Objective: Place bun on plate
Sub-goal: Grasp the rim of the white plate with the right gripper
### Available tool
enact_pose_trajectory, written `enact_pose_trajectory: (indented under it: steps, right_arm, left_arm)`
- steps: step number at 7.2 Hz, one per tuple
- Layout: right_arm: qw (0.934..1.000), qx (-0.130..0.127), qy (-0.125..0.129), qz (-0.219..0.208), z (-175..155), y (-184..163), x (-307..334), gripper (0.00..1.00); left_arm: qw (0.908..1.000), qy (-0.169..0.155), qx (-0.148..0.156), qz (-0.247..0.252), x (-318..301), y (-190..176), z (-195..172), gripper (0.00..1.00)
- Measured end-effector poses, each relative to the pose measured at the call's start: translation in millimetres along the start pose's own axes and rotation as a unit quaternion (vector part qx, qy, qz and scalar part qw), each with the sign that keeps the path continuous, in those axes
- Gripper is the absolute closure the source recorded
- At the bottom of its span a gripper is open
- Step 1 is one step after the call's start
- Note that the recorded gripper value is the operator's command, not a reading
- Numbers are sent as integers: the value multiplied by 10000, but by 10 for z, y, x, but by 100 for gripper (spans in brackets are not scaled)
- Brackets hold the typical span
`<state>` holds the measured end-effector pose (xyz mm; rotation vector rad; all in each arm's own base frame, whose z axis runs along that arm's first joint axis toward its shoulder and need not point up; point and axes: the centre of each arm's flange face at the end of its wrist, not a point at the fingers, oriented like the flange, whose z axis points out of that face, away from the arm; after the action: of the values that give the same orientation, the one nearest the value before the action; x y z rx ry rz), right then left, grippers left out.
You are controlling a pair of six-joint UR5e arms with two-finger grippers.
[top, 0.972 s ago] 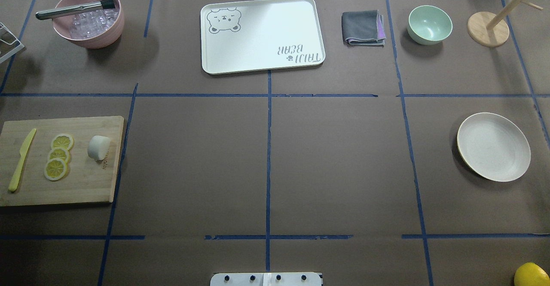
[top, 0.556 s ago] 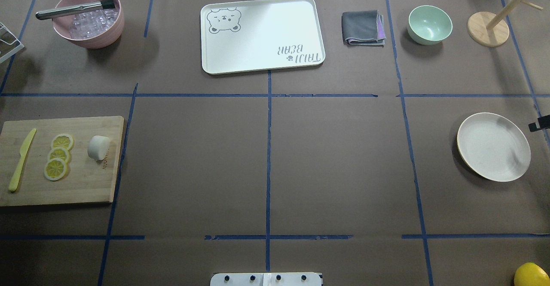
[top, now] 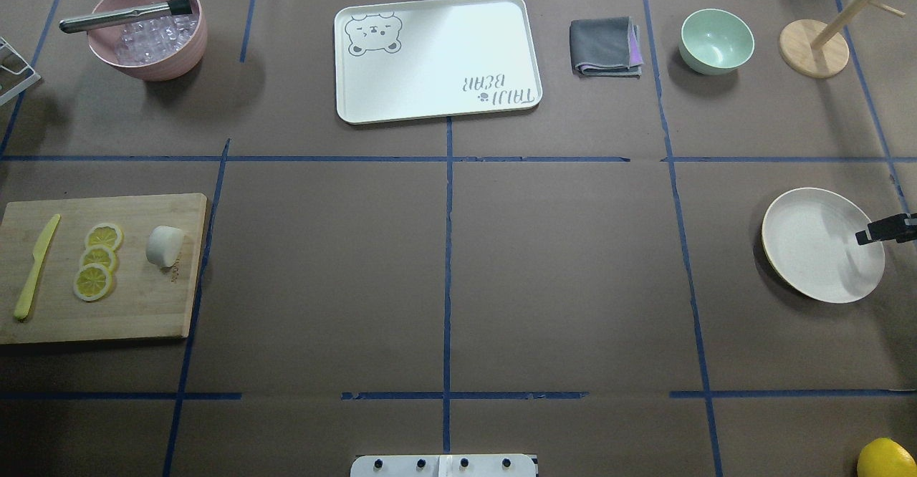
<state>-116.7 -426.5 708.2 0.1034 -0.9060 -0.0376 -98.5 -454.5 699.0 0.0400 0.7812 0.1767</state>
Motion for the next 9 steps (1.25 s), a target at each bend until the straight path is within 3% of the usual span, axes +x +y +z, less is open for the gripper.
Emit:
enact_pose_trajectory:
  steps: [4, 7, 9]
  right_arm:
    - [9998, 39, -141, -152, -58, -79, -173, 100]
    - [9947, 379, -733, -606, -438, -580, -1072, 100]
    - [9906, 449, -1235, -379, -523, -1007, -2115, 100]
  left_arm:
    - [10000, 9, -7, -10, -6, 10, 10, 0]
    - [10000, 11, -8, -10, -6, 11, 11, 0]
    - [10000, 11, -8, -11, -6, 11, 11, 0]
